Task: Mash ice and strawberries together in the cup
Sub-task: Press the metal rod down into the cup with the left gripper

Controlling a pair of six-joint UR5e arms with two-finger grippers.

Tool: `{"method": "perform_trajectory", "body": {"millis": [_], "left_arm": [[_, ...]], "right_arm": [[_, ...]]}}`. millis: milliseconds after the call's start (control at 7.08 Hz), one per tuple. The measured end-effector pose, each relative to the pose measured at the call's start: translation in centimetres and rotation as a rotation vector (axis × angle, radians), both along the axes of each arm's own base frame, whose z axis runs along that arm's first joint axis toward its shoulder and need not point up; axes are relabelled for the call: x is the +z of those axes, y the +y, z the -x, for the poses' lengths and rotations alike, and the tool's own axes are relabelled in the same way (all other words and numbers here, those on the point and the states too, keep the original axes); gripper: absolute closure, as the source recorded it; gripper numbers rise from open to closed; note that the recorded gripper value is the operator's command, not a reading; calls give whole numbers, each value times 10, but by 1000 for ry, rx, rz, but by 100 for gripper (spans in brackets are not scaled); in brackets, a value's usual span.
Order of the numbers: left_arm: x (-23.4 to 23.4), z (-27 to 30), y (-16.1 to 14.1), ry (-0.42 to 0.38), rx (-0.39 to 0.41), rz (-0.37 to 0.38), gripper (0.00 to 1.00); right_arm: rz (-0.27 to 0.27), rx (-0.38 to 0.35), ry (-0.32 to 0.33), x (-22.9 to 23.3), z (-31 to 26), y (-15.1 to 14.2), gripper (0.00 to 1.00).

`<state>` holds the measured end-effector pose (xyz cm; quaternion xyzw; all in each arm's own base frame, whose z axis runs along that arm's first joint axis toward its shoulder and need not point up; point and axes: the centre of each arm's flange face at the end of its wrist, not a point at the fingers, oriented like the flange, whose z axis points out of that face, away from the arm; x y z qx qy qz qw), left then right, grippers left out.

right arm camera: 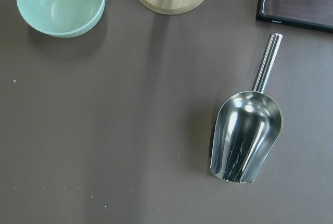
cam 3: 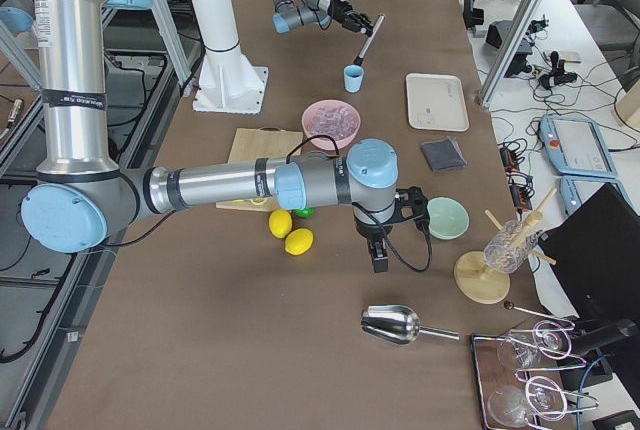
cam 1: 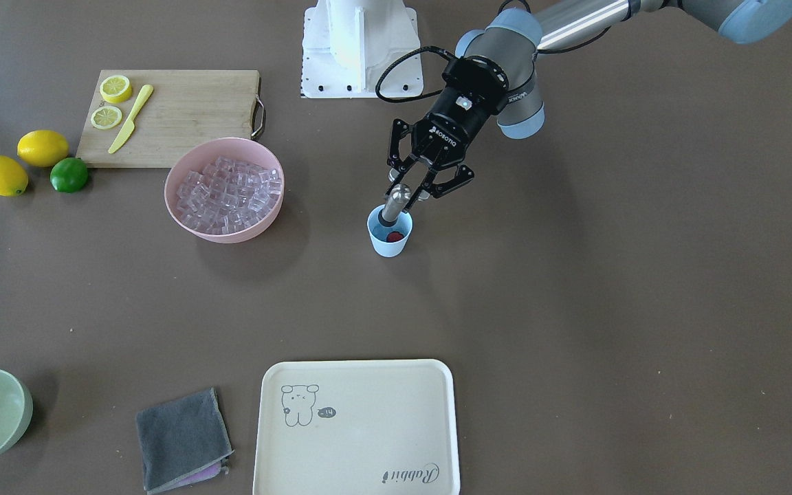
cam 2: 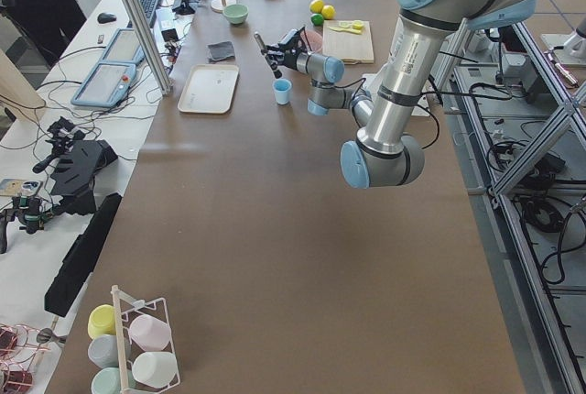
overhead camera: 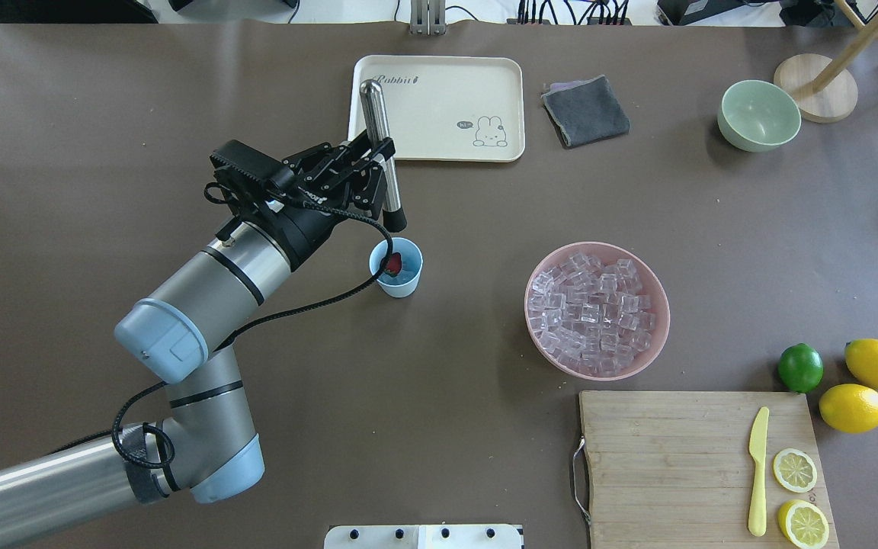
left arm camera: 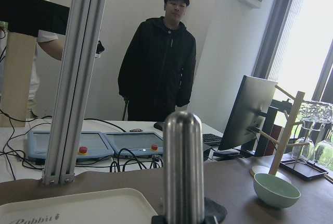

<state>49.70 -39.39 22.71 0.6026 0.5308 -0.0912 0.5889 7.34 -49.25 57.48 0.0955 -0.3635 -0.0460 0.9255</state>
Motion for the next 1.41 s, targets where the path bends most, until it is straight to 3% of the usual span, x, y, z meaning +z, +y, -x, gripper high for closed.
{"method": "perform_trajectory", "body": {"millis": [565, 1131, 1413], "left_arm": [[28, -27, 5, -44, -26, 30, 100], [-13, 7, 12, -8, -49, -45, 100], [4, -2, 11, -45, -54, -42, 100]], "right_arm": [[3, 0, 0, 2, 0, 0, 0], [3, 0, 0, 1, 0, 0, 0], [3, 0, 0, 1, 0, -1, 0]]}}
